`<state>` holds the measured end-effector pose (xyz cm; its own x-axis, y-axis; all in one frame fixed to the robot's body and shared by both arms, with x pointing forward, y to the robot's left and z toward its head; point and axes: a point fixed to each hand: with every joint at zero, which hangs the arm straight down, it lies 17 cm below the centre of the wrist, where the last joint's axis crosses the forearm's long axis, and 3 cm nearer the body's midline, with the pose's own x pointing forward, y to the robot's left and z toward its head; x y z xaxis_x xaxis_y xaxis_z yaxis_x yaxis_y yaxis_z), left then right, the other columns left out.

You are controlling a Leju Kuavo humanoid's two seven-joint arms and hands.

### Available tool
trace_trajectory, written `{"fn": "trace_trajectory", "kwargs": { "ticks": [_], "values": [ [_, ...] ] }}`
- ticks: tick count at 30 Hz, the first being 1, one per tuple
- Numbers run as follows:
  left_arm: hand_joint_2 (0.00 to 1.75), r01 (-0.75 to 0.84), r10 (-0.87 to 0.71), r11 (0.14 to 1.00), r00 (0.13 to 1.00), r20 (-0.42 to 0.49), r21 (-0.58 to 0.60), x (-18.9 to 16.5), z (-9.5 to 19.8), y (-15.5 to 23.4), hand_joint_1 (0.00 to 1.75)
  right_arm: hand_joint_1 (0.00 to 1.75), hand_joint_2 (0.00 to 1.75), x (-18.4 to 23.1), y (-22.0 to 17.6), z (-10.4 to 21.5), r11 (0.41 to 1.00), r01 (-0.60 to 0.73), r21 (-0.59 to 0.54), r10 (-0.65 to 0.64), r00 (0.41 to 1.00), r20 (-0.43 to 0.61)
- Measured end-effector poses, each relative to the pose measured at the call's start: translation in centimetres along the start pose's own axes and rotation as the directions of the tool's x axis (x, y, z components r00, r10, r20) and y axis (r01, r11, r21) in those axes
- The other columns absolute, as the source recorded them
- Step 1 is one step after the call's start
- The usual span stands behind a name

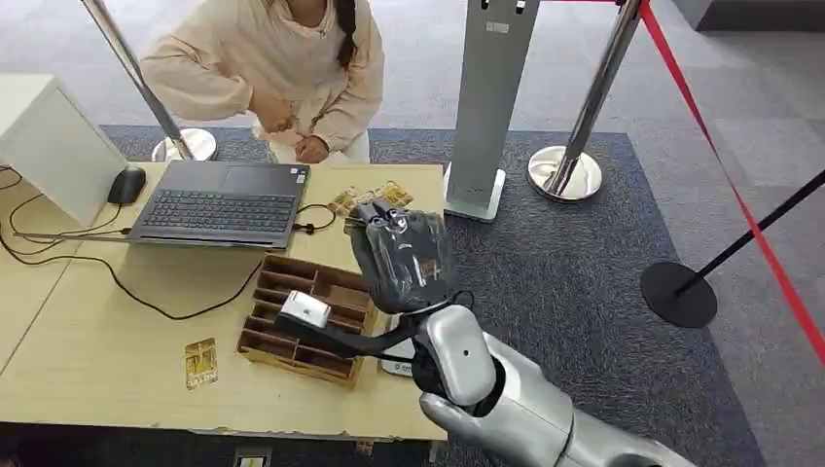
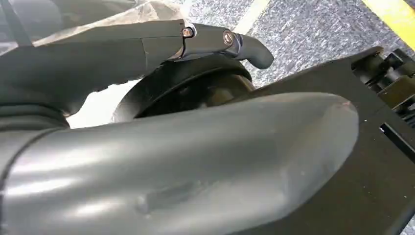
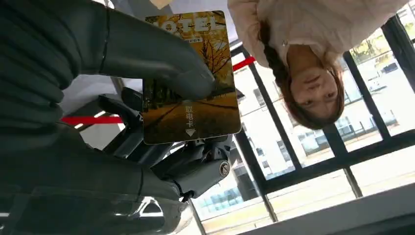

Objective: Pass the card to the sensor for recognition and then transmit it.

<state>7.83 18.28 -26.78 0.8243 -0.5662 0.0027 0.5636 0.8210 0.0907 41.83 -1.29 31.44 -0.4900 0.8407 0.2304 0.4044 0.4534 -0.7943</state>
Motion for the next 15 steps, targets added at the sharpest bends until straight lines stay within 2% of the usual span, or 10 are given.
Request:
{"fn": "trace_trajectory", "kwargs": {
  "ticks": [4,11,15],
  "values": [
    [0.0,-0.007,0.008,1.0,0.998,0.056,-0.018,-0.4,-0.3,0.3,0.0,1.75,1.75,-1.0,-2.7,1.2,0.995,0.05,-0.082,-0.052,0.998,-0.024],
    [0.0,-0.028,0.029,0.999,0.997,0.064,-0.019,-0.5,-0.4,0.5,0.0,1.75,1.75,-4.4,-6.3,3.7,0.964,0.188,-0.186,-0.206,0.975,-0.084],
    [0.0,-0.036,0.037,0.999,0.997,0.065,-0.021,-0.5,-0.4,0.4,0.0,1.75,1.75,-5.1,-7.2,5.2,0.953,0.22,-0.206,-0.241,0.967,-0.082]
  ]
}}
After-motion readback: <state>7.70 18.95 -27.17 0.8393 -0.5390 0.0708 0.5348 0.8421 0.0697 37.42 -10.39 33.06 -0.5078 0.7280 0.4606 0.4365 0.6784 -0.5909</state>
